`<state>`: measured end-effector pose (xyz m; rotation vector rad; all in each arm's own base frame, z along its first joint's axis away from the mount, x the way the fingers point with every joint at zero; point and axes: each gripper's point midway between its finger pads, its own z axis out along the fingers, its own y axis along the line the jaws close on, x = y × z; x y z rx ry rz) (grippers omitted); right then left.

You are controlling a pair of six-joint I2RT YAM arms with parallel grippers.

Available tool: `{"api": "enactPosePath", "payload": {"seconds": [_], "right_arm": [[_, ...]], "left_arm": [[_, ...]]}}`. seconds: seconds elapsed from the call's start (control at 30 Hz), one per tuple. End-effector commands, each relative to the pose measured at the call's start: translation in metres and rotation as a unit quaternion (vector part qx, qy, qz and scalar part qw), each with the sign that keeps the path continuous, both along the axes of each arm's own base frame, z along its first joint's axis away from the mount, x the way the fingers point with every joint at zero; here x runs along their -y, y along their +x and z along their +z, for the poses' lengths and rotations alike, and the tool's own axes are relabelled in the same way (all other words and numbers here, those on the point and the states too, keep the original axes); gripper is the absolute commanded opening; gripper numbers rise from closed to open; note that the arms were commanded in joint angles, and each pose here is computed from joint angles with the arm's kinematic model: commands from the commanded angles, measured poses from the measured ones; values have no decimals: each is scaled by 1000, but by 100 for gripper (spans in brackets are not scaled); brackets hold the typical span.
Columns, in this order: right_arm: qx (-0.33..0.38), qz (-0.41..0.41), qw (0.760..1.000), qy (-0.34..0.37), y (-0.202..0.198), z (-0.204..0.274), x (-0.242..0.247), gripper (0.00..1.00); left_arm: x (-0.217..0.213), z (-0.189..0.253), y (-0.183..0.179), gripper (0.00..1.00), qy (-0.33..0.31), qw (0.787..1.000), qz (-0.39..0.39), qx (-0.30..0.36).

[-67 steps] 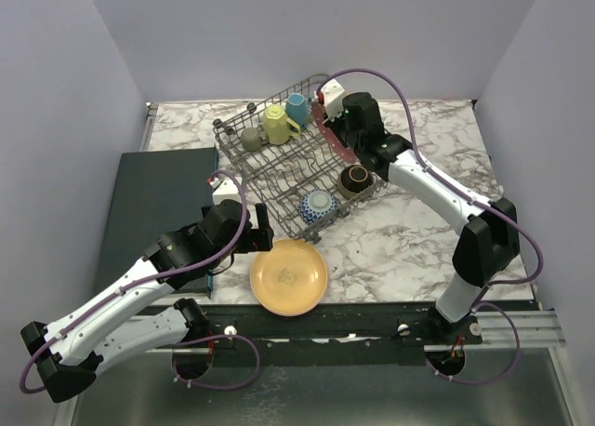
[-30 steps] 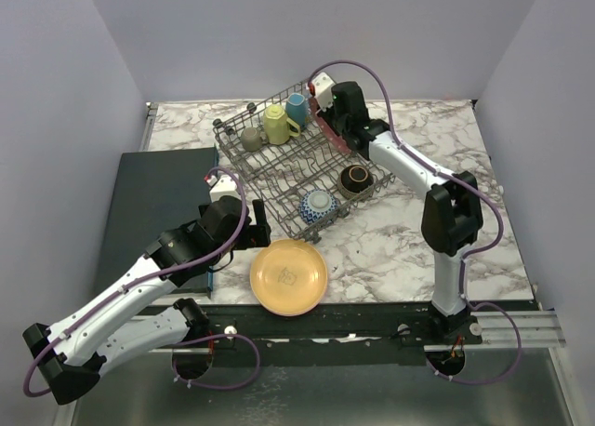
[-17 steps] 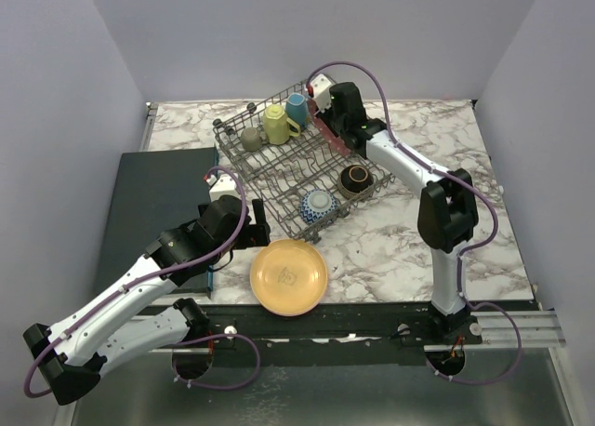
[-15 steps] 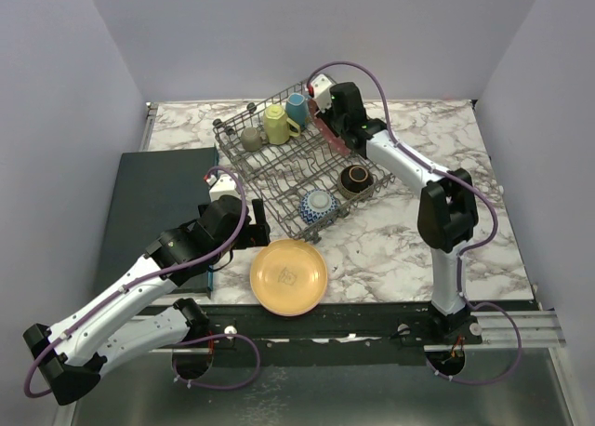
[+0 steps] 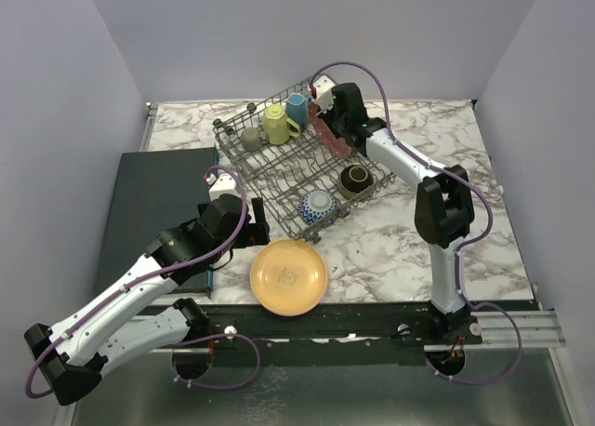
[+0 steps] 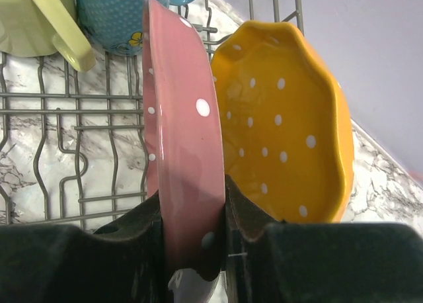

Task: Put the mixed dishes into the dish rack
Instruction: Insert the plate into the dish rack.

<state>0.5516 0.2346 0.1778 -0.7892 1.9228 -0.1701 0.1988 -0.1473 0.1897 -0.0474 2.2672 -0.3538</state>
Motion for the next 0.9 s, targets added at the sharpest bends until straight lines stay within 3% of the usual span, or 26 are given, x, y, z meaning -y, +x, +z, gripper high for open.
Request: {"api": "enactPosePath", "payload": {"seconds": [0.0,0.87], "right_arm": [[70,-10,997,38,25,49,-2,0],[46,-32,998,20,28,38,12,1]], "left_arm": [[2,-5,1,99,2,1000,-7,-3],[2,-7,4,99,1,1000,-6,-9]]}}
